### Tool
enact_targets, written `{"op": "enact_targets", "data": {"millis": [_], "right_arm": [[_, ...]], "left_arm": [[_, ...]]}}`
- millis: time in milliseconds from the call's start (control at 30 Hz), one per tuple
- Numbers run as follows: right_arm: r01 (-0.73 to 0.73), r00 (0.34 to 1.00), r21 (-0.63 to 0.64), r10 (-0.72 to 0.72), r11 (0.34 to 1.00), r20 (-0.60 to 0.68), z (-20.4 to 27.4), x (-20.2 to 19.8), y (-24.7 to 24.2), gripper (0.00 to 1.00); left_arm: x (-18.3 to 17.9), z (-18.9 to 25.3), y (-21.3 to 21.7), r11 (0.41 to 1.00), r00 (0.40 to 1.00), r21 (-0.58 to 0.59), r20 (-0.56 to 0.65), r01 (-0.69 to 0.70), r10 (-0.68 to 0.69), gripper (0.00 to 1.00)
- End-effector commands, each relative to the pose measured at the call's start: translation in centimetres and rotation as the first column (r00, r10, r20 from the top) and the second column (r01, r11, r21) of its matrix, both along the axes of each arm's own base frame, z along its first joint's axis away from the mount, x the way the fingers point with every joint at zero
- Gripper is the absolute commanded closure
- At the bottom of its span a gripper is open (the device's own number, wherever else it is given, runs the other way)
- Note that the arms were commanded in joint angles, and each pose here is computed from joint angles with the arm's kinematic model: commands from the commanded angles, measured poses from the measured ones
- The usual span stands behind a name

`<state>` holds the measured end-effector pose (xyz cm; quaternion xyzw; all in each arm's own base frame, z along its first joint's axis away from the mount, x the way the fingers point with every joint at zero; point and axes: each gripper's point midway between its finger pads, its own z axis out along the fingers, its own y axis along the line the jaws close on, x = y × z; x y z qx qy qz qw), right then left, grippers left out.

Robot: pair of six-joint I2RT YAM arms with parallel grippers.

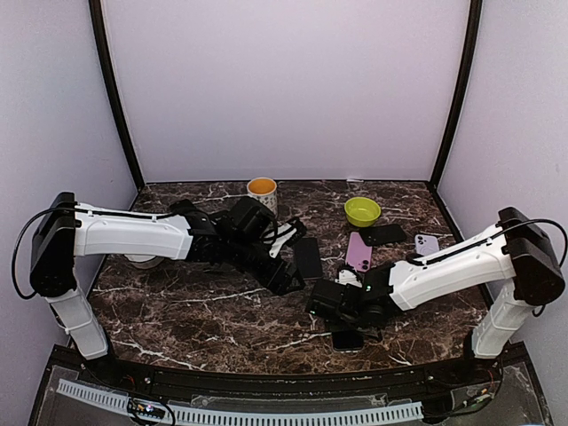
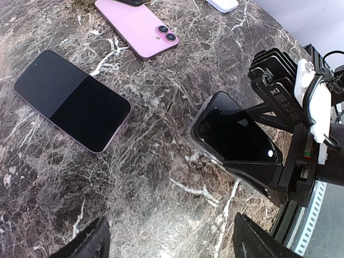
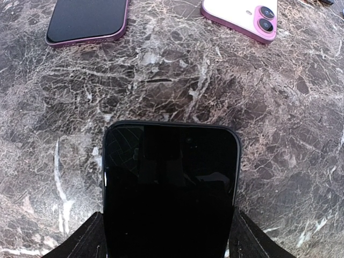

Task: Put the phone into the phone case
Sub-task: Install the phone into the phone case.

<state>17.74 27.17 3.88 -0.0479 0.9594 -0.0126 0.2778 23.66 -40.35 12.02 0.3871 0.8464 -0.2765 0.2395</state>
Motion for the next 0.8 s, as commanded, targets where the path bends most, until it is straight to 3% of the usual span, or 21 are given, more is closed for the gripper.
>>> {"op": "enact_targets", "data": {"millis": [0, 133, 500, 667, 767], "right_arm": [[0.000, 1.000, -0.024, -0.001, 1.000, -0.011, -0.6, -0.5, -0.4, 0.52], [-0.004, 1.000, -0.049, 0.003, 0.999, -0.021, -1.0, -0.6, -0.5, 0.39], [-0.008, 1.000, -0.051, 0.008, 0.999, -0.007, -0.4, -0.4, -0.3, 0.21], [-0.001, 1.000, -0.060, 0.001, 0.998, -0.001, -0.1, -0.3, -0.5, 0.05], [-0.016, 1.000, -0.052, 0.016, 0.999, -0.006, 0.3, -0.3, -0.2, 0.02]], "left_arm": [[0.3, 1.8, -0.2, 1.000, 0.999, -0.022, 0.032, 0.007, -0.006, 0.19], [0.3, 1.8, -0.2, 1.000, 0.999, -0.022, 0.032, 0.008, -0.007, 0.19], [0.3, 1.8, -0.1, 1.000, 1.000, -0.020, 0.030, 0.007, -0.007, 0.19], [0.3, 1.8, -0.1, 1.000, 0.999, -0.019, 0.032, 0.007, -0.006, 0.19], [0.2, 1.8, -0.1, 1.000, 0.999, -0.019, 0.032, 0.008, -0.007, 0.19]]}}
